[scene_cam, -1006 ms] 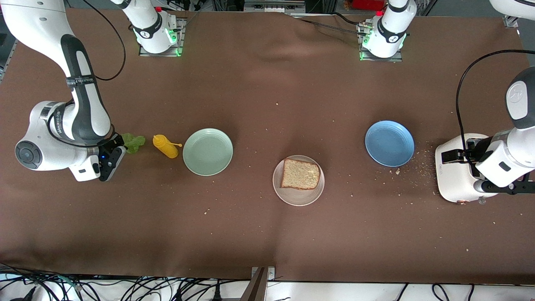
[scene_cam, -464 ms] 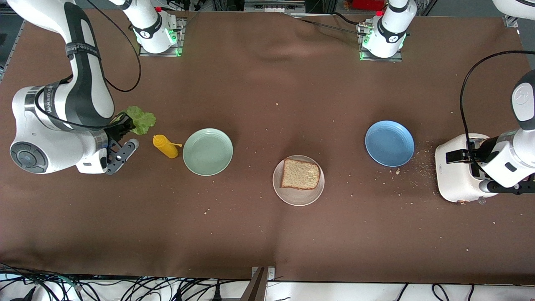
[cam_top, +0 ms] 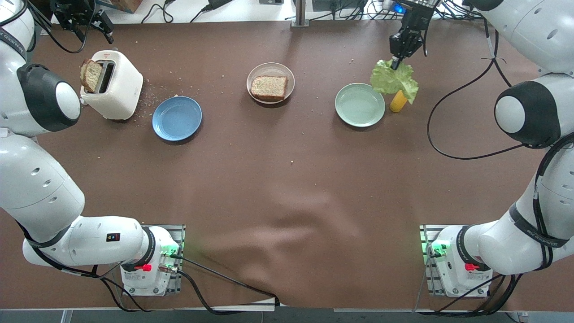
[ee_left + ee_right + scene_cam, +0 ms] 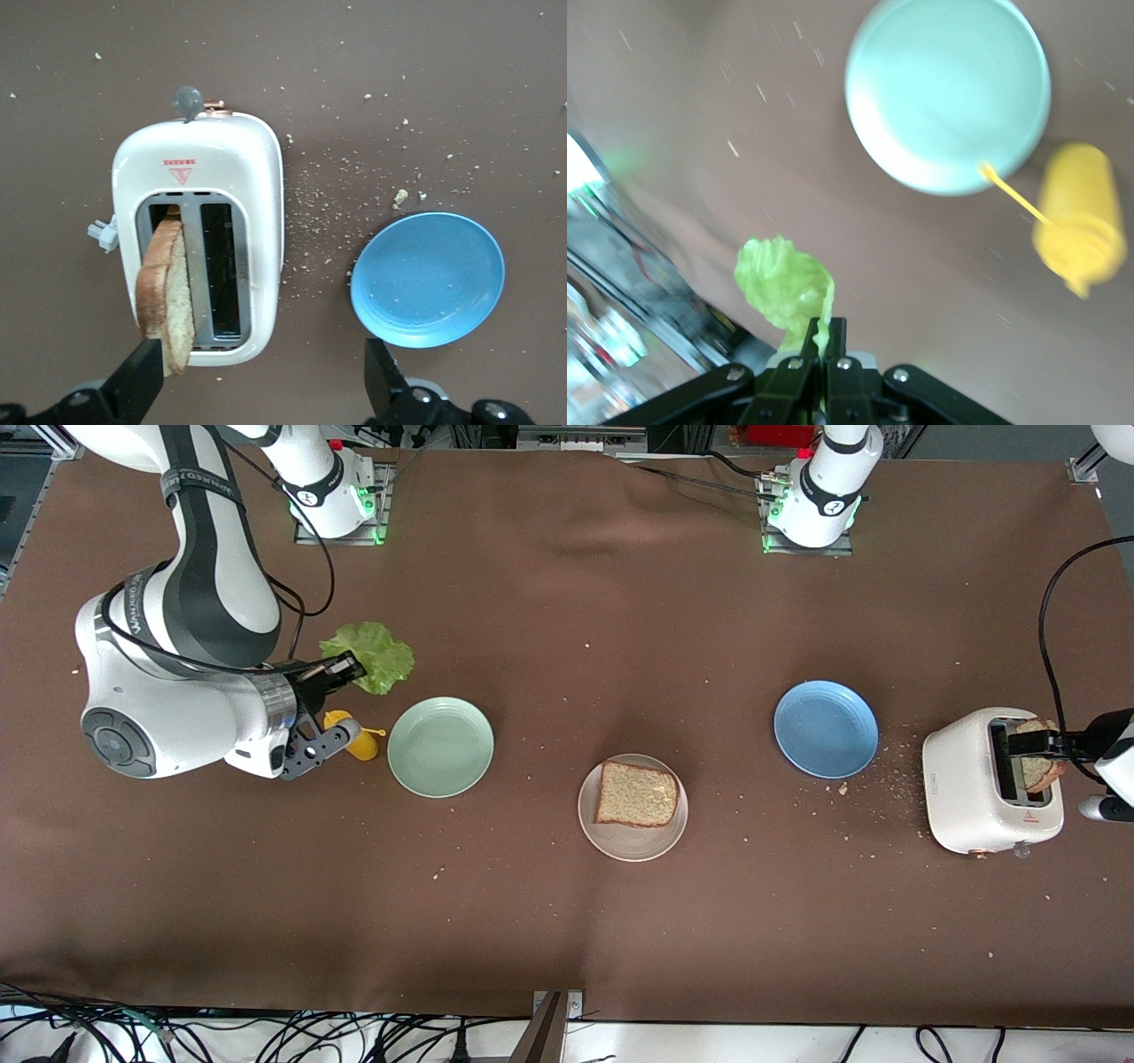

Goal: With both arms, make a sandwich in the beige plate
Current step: 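Carry the lettuce to the beige plate while the left gripper grasps toast, then lower the lettuce onto the bread and open the right gripper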

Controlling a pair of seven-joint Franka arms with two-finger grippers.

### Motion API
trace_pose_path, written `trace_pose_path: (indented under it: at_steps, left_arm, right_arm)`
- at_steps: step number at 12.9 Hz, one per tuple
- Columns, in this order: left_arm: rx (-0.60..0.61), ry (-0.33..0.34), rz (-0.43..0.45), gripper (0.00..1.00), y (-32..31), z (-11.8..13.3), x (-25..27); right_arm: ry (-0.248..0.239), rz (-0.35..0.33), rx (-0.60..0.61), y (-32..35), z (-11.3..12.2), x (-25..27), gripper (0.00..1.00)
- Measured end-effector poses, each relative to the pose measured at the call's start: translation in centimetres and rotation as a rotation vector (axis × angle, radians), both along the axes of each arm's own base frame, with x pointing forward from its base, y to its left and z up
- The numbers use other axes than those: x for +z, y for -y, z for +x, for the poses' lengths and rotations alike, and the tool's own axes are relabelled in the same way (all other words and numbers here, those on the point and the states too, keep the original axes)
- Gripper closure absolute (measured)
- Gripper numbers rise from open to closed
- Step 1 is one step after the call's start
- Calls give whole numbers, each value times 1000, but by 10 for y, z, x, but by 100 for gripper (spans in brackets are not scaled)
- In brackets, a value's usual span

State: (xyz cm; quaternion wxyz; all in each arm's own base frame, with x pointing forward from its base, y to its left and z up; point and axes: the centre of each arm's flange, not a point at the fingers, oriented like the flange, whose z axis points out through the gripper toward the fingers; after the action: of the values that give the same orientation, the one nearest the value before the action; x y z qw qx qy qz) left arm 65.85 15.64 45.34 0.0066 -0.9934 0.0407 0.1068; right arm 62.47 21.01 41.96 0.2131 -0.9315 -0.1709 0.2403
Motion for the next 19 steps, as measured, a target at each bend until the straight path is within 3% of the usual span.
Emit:
trace_pose_path:
  at_steps: [2,7,10,11,12,17,19]
  left_arm:
    - [-3,-13,-11,0,-26,-6,-13]
    - [22,-61,-23,0,-48,-12,-54]
    - [41,-59,-20,0,-64,-14,-69]
    - [46,-56,-19,7,-69,-15,-75]
    - [50,-56,-19,19,-74,-17,-82]
    - [-10,-40,-67,78,-98,-24,-91]
    - [-47,-26,-81,88,-104,-25,-87]
  right_arm:
    - [4,27,-164,-33,12,-16,97]
    - [6,-6,-686,-149,24,-69,97]
    - [-16,45,-1013,-201,25,-110,97]
    - [-13,65,-1114,-212,25,-128,97]
    - [-21,74,-1190,-221,23,-146,97]
    - [-155,93,-1412,-241,32,-189,97]
    - [-185,110,-1433,-248,32,-195,97]
